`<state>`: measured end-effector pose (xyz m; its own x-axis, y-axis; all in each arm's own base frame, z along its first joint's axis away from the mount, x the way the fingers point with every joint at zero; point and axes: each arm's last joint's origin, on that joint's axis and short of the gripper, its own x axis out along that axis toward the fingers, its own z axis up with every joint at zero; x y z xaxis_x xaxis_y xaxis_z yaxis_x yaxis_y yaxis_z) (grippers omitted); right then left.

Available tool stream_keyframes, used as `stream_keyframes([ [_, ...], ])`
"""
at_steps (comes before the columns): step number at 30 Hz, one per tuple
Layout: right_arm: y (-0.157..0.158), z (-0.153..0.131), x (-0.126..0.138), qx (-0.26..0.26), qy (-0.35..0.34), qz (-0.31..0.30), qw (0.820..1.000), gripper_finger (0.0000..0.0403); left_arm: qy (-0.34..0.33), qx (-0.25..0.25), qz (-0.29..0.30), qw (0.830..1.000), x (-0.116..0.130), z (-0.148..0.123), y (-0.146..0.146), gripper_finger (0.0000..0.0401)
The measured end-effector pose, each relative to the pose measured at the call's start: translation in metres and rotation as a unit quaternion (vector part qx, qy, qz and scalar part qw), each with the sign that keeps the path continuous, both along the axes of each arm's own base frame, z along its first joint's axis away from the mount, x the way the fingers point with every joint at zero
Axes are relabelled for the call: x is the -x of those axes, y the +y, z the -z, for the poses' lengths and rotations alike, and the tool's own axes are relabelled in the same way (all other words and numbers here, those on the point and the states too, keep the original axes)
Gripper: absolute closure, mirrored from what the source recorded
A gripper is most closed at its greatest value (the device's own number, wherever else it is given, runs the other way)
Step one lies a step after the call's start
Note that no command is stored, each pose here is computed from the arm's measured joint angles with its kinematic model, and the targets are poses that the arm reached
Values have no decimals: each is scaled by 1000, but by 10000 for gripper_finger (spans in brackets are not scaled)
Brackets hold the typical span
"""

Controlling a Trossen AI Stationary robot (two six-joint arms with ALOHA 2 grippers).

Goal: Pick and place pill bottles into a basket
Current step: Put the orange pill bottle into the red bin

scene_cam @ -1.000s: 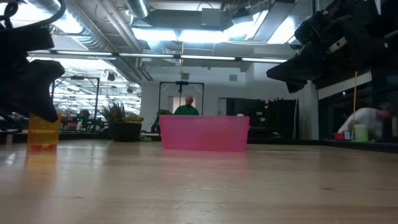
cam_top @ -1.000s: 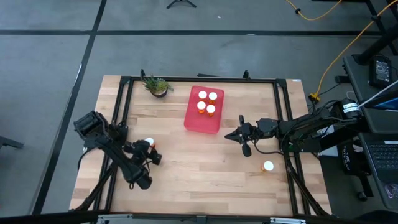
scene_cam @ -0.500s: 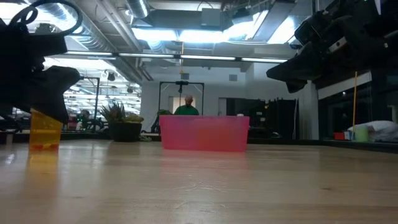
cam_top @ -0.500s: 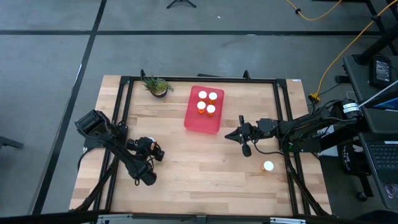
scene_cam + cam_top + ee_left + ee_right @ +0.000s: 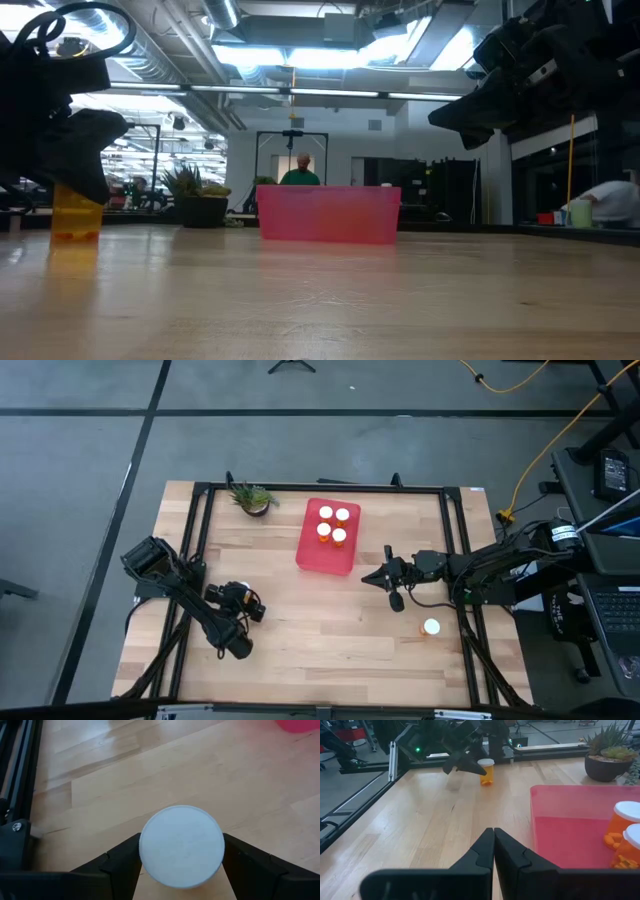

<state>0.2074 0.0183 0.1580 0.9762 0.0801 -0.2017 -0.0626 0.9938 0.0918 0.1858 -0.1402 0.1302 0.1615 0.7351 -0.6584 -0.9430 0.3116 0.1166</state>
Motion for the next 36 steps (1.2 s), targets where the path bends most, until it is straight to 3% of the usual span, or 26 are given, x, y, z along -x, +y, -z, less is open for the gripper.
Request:
stream_keyframes([
  [14, 0, 0, 0, 0, 0, 0, 1000, 387, 13, 4, 11, 1000, 0, 1, -1, 154],
  [24, 0, 0, 0, 1, 0, 0, 1000, 387, 14, 4, 13, 1000, 0, 1, -1, 193],
  [36, 0, 0, 0, 1, 0, 0, 1000, 387, 17, 1, 13, 1000, 0, -1, -1, 194],
])
